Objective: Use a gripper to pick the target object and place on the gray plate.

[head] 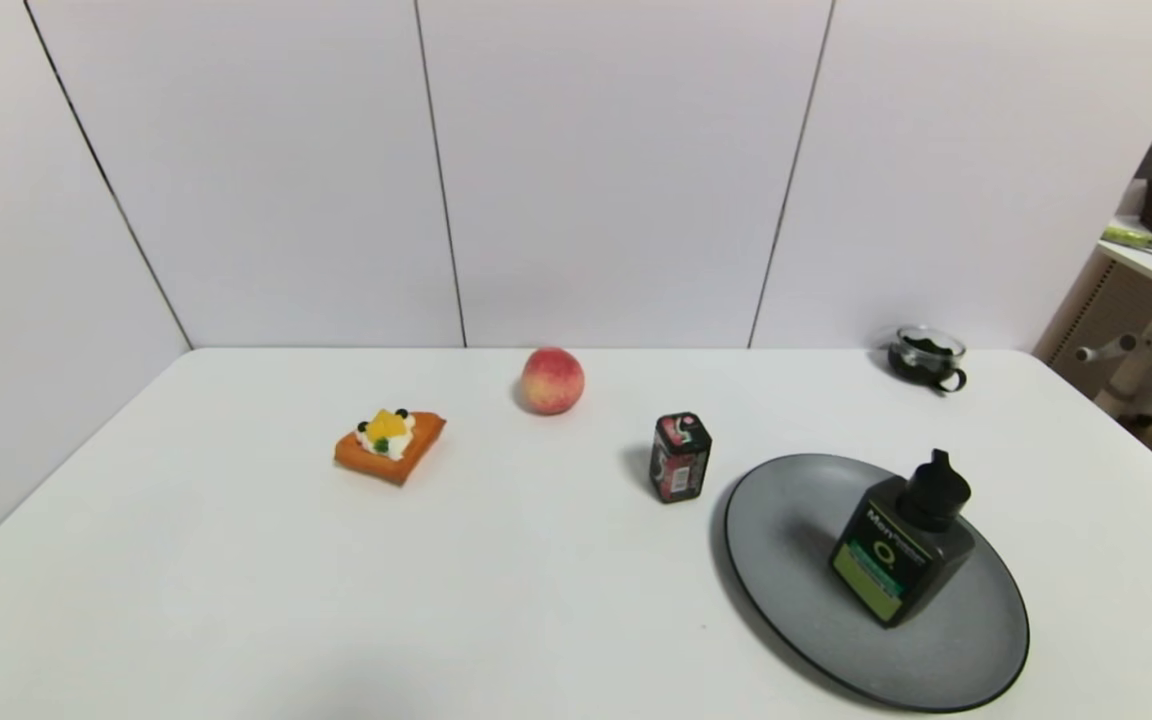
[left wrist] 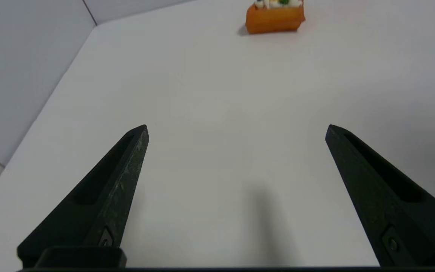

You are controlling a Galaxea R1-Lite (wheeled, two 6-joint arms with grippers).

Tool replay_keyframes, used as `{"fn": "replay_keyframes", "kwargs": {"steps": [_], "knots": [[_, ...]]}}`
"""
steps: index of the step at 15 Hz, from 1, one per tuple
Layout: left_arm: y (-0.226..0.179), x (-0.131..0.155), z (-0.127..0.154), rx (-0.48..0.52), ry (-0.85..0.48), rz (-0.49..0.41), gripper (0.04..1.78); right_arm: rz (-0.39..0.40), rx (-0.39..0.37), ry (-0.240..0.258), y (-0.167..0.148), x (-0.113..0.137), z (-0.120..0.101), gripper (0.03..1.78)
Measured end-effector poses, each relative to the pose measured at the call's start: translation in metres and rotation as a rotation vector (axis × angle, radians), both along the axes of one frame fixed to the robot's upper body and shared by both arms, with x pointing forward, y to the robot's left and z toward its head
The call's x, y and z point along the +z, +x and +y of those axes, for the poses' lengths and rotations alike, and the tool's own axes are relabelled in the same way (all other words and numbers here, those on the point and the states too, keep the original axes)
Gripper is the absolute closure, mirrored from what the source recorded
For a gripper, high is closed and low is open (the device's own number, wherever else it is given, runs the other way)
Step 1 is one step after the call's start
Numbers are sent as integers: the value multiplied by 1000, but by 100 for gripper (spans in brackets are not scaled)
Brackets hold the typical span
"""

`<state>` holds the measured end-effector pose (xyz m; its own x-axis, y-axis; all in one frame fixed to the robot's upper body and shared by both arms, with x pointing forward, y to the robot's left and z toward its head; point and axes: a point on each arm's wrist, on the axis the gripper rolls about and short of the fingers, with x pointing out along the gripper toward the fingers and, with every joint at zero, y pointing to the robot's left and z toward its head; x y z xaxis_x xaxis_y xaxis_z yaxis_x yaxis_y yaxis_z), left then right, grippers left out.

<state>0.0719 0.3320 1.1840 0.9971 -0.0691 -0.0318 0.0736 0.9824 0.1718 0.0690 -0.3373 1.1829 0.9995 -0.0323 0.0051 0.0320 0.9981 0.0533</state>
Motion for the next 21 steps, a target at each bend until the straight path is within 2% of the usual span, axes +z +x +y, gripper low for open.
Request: {"fn": "replay_keyframes", "kwargs": {"steps": [5, 10, 15, 18, 21], "knots": [[-3, -2, 0, 6, -16, -27, 13, 0, 0, 0, 0, 0, 0, 10], [-3, -2, 2, 72, -181, -27, 13, 0, 0, 0, 0, 0, 0, 10], [-3, -2, 2, 74, -184, -28, 13, 0, 0, 0, 0, 0, 0, 10], [-3, -2, 2, 73, -185, -27, 13, 7, 3, -26, 0, -1, 0, 10], [-3, -2, 2, 73, -184, -27, 13, 11, 0, -17, 0, -1, 0, 10]]}}
